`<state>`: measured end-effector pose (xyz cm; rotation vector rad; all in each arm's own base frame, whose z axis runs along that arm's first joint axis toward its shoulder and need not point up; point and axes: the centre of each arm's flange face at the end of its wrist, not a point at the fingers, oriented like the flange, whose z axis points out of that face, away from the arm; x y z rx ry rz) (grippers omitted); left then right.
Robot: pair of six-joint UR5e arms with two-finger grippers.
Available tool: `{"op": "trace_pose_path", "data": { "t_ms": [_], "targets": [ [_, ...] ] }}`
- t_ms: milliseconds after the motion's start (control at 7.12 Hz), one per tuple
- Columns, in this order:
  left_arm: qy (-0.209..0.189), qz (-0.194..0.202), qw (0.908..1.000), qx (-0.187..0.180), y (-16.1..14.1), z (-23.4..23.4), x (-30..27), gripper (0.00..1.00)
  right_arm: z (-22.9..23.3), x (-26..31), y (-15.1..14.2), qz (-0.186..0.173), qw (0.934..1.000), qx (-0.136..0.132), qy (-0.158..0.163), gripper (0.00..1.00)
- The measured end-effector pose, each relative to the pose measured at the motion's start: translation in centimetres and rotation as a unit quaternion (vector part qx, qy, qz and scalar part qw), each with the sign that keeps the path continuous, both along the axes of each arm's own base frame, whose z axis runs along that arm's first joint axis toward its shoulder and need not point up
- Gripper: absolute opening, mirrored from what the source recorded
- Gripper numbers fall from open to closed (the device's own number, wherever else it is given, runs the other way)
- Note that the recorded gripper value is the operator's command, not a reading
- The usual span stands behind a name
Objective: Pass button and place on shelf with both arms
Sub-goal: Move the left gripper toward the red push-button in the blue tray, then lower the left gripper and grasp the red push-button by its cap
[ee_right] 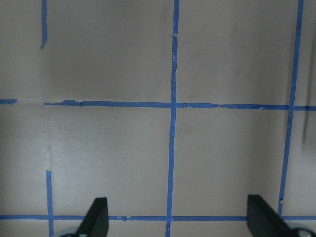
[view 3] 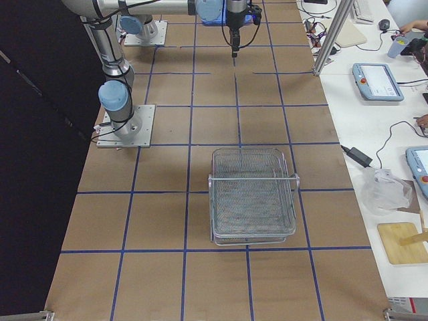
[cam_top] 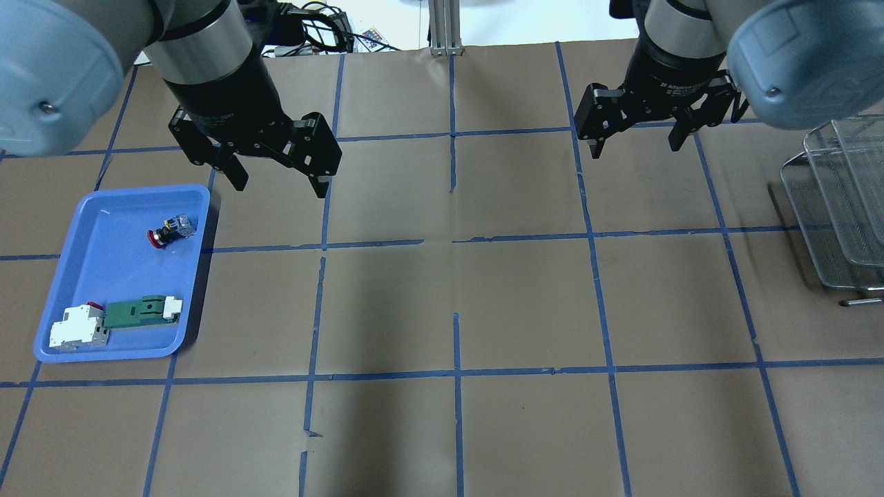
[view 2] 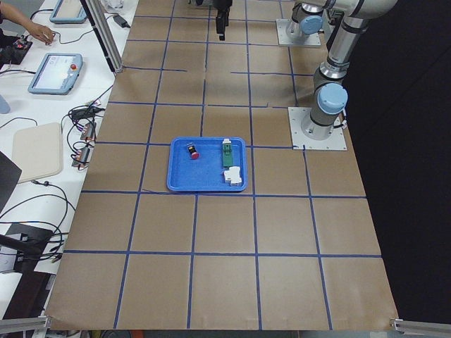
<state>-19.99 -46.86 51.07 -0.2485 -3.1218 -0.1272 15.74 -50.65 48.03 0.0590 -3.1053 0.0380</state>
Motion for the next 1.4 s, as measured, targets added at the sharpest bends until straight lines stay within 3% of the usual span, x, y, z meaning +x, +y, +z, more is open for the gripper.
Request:
{"op": "trace_pose_path", "data": {
  "t_ms": [281, 702, 982, 1404],
  "targets": [
    [0.002, -0.007, 1.0000, 0.003, -0.6, -0.3, 1.2, 1.00, 0.0, 0.0, 0.0, 0.000, 1.0000, 0.000, 0.000, 1.00],
    [0.018, -0.109, 0.9938, -0.017, -4.5, -5.4, 9.6, 1.00, 0.1, 0.0, 0.0, 0.000, 1.0000, -0.001, 0.000, 1.00],
    [0.030, -0.186, 0.9801, -0.061, -5.8, -10.3, 15.8, 1.00, 0.3, 0.0, 0.2, 0.000, 1.0000, -0.002, -0.001, 1.00],
    [0.075, -0.273, 0.9542, -0.097, -8.2, -16.5, 26.3, 1.00, 1.1, -0.6, 1.2, -0.004, 1.0000, 0.004, 0.000, 1.00]
  ]
}}
